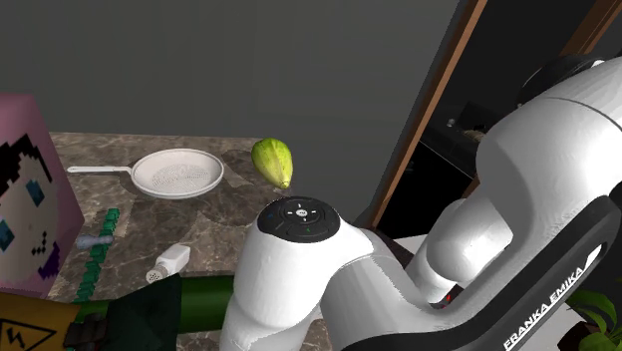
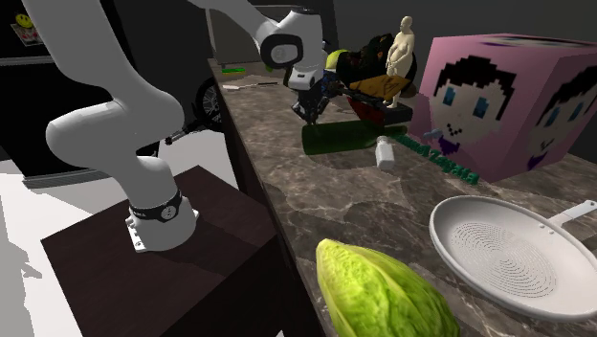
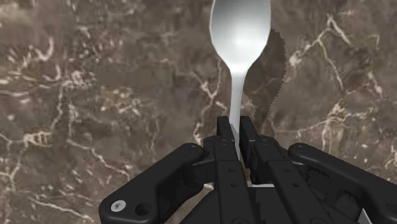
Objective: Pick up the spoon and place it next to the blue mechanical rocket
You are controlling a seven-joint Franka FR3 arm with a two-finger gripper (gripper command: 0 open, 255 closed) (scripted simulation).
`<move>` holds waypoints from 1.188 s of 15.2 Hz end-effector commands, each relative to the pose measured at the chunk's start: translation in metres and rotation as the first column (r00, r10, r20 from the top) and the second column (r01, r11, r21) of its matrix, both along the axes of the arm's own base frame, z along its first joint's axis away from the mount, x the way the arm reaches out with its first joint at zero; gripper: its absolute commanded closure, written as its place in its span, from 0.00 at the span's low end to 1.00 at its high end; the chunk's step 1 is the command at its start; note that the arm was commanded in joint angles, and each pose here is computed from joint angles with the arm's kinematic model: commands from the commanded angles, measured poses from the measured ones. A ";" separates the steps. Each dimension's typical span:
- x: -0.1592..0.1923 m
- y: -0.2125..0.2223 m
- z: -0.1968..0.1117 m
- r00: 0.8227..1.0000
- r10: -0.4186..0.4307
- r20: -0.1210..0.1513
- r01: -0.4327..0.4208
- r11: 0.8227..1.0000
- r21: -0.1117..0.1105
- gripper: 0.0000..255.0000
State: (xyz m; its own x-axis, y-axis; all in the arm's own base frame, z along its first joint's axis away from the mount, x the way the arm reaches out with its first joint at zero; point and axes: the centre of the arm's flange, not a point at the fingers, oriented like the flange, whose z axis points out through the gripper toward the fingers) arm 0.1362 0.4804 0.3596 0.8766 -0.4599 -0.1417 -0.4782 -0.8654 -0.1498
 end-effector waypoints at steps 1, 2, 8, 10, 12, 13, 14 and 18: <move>0.000 0.000 -0.001 1.000 0.000 0.000 0.000 1.000 0.000 1.00; 0.000 0.000 -0.001 1.000 0.000 0.000 0.000 1.000 0.000 1.00; 0.000 0.000 -0.001 1.000 0.000 0.000 0.000 1.000 0.000 0.00; 0.000 0.000 -0.001 1.000 0.000 0.000 0.000 1.000 0.000 0.00; 0.000 0.000 -0.001 1.000 0.000 0.000 0.000 1.000 0.000 0.00; 0.001 -0.003 0.012 1.000 0.000 0.000 0.000 1.000 0.000 0.00; 0.001 -0.006 0.025 1.000 0.000 0.000 0.000 1.000 0.000 0.00; 0.003 -0.010 0.048 1.000 0.000 0.000 0.000 1.000 0.000 0.00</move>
State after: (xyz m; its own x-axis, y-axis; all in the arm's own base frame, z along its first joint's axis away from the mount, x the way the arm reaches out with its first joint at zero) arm 0.1387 0.4708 0.4049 0.8767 -0.4600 -0.1406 -0.4781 -0.8653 -0.1507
